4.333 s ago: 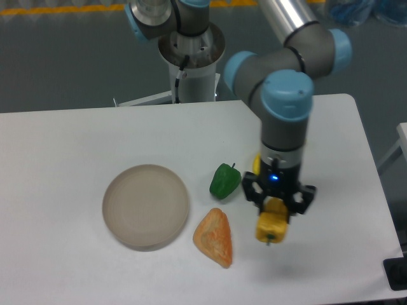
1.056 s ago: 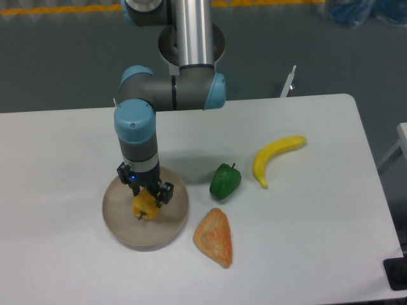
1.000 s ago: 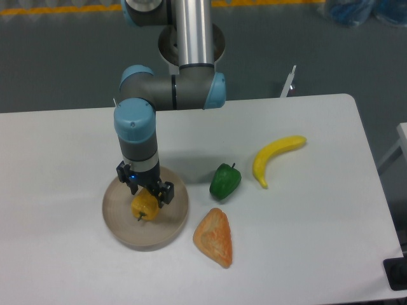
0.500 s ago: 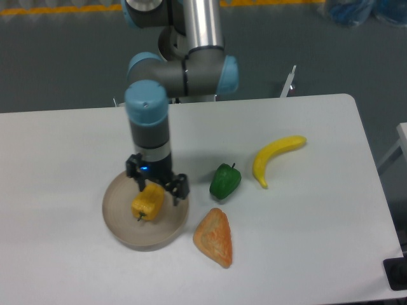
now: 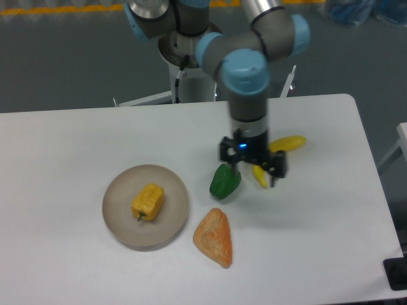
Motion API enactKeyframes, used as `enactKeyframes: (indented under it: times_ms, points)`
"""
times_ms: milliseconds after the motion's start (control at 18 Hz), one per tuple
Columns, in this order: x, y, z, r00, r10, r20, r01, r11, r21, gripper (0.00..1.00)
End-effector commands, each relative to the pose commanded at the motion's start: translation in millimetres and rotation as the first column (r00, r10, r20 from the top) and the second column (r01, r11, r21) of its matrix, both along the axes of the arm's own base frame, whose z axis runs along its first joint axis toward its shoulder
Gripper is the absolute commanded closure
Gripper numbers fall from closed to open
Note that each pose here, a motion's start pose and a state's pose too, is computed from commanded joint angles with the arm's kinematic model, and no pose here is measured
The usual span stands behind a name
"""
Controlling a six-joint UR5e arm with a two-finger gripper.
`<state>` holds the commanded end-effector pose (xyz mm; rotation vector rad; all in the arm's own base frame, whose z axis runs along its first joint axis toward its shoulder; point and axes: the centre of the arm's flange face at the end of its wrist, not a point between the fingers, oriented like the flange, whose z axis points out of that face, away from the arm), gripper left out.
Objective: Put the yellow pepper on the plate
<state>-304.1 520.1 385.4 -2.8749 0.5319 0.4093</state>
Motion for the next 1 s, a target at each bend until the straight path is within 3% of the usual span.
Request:
enactKeyframes:
  times_ms: [333,1000]
  points:
    - [-13,-5,1,0.998,-0.053,-0.024,0.052,0.998,-0.019,0.00]
    - [-16,-1,7,0.998,-0.054,-0.036,0.054,0.999,-0.007,0.00]
